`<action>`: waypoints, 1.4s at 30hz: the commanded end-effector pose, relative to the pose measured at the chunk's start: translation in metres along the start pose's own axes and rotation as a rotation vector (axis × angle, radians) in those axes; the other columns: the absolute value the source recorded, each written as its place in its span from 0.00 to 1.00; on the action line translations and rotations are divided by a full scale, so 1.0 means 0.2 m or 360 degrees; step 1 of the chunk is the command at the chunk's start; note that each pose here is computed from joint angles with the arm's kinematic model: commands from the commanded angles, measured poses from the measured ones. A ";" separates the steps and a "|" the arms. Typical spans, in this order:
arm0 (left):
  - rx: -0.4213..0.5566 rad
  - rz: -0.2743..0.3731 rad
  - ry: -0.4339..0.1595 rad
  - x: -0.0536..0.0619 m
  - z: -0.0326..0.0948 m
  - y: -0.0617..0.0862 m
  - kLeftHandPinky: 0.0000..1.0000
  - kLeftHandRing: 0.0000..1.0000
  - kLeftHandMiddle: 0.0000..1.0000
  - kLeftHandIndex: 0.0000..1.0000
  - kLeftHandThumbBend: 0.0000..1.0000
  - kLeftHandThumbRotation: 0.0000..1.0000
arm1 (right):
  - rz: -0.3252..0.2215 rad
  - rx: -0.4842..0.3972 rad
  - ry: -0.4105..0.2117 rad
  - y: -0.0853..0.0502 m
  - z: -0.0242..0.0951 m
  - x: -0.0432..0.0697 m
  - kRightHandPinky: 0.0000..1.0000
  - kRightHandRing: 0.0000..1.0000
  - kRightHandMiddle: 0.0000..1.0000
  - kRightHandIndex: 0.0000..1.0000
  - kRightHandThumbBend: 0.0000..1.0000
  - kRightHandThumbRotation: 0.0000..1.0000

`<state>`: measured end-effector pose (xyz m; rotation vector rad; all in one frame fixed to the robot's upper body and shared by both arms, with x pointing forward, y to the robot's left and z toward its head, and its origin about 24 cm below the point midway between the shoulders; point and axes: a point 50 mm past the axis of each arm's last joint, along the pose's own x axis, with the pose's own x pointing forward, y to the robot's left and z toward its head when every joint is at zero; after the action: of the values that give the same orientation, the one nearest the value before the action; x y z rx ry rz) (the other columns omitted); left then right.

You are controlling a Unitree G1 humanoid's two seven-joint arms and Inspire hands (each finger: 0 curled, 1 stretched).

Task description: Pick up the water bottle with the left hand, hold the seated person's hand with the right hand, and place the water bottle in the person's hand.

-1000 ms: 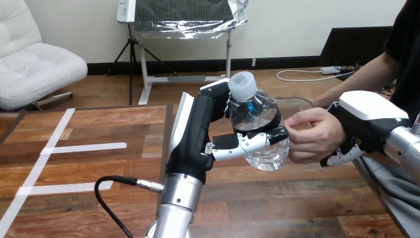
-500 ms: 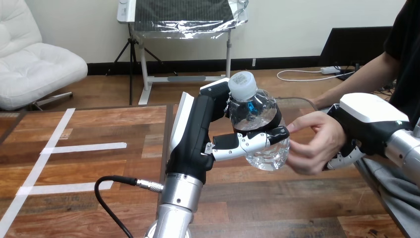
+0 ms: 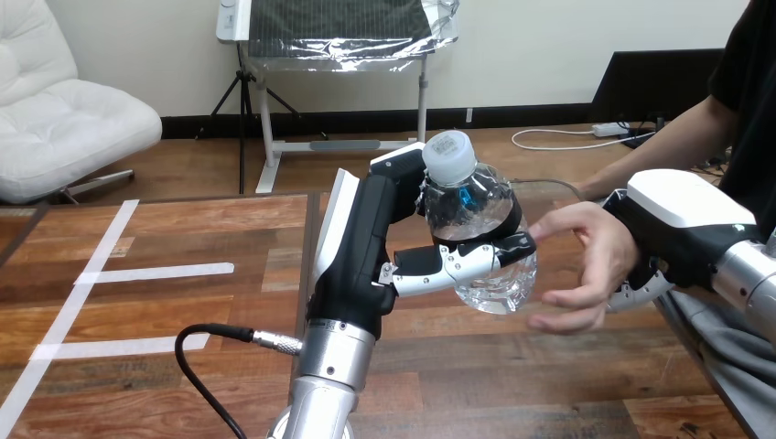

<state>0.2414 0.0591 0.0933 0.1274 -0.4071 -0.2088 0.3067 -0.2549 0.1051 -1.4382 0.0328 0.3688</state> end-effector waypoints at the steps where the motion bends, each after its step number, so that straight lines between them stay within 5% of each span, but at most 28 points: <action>1: -0.0078 0.0027 -0.0214 0.10 0.13 -0.03 0.37 0.39 0.44 0.48 0.60 0.00 | -0.0059 -0.0033 -0.0010 -0.06 0.00 0.00 0.15 0.20 0.25 0.27 0.75 0.00; 42: -0.0098 0.0029 -0.0196 0.09 0.12 -0.04 0.36 0.38 0.43 0.48 0.61 0.00 | -0.0101 -0.0076 -0.0069 -0.09 0.05 -0.04 0.15 0.20 0.26 0.28 0.77 0.00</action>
<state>0.2414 0.0592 0.0932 0.1259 -0.4064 -0.2086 0.3022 -0.2480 0.1084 -1.4431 -0.0113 0.3819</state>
